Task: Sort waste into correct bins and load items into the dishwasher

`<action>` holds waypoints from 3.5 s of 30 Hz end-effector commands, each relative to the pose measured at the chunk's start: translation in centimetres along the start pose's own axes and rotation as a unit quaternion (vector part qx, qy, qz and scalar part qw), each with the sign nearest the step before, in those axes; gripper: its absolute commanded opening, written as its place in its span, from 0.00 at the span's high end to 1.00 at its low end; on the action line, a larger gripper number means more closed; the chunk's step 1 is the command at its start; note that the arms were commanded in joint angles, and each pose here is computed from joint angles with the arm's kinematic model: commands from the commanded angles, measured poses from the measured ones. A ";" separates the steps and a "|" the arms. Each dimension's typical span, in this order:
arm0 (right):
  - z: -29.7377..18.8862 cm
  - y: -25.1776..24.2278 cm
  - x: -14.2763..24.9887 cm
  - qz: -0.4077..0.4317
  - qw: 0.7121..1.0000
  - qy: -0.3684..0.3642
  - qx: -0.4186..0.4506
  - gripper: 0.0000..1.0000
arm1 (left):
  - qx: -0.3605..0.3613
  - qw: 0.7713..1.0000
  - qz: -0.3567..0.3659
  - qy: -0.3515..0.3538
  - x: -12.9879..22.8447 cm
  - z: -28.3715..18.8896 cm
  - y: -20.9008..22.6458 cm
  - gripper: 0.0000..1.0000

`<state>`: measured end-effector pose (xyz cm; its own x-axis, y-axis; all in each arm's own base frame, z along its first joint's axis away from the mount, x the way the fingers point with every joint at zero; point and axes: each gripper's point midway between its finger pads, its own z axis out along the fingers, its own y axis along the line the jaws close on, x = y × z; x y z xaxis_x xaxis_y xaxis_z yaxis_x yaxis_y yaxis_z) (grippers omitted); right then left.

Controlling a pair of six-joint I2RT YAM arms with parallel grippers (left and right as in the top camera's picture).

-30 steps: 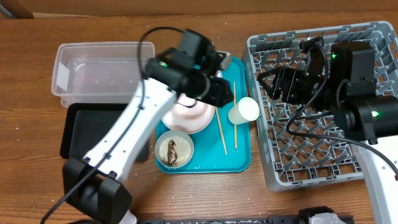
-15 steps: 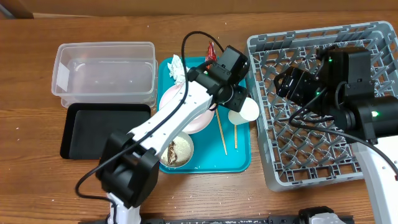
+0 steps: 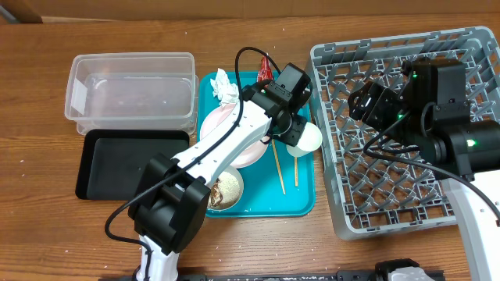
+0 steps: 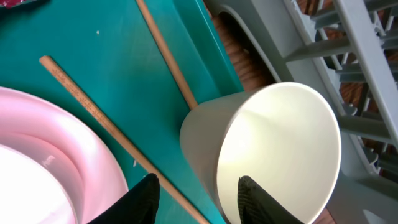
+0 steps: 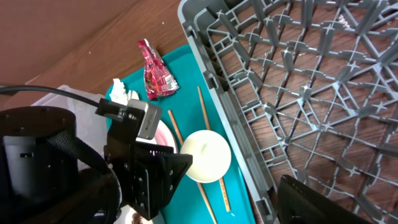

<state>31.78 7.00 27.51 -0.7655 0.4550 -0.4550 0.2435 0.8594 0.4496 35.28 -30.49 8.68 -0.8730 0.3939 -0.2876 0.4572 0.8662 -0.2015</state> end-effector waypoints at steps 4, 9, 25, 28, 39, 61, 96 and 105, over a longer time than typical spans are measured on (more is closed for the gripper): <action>-0.9 0.2 -1.0 0.003 1.000 -0.022 0.001 0.16 | -0.009 1.000 0.017 0.007 0.3 0.5 -0.2 0.61; -0.9 0.2 -1.0 0.003 1.000 -0.022 0.001 0.16 | -0.014 1.000 0.011 0.020 1.0 0.6 0.1 0.55; -0.9 0.1 -0.8 0.003 1.000 -0.019 0.003 0.16 | -0.014 0.997 0.002 0.079 3.4 2.9 0.5 0.68; -0.9 0.1 -0.7 0.004 1.000 -0.018 0.004 0.15 | -0.006 0.997 -0.005 0.076 3.2 3.0 0.4 0.89; -0.9 -0.1 -0.5 0.004 1.000 -0.013 0.007 0.15 | 0.061 0.993 -0.085 -0.055 -4.6 -10.5 2.3 0.96; -4.2 15.0 1.3 -0.254 0.854 0.046 -0.451 0.05 | 0.598 0.792 -0.060 -0.103 -5.0 -26.1 0.8 0.96; -5.4 -3.9 0.3 -0.044 0.999 -0.004 -0.014 0.51 | 0.438 0.889 -0.128 -0.047 -3.5 -20.0 3.2 0.17; -4.8 -10.2 8.4 0.072 0.973 0.168 0.140 0.51 | 0.374 0.917 -0.133 -0.039 -3.1 -18.1 4.5 0.25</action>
<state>20.58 2.09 24.20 -0.8727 0.4690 -0.1358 0.4106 0.8554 0.3157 36.71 -22.42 27.03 -0.9690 0.1446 -0.2002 0.2425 0.4039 -0.8820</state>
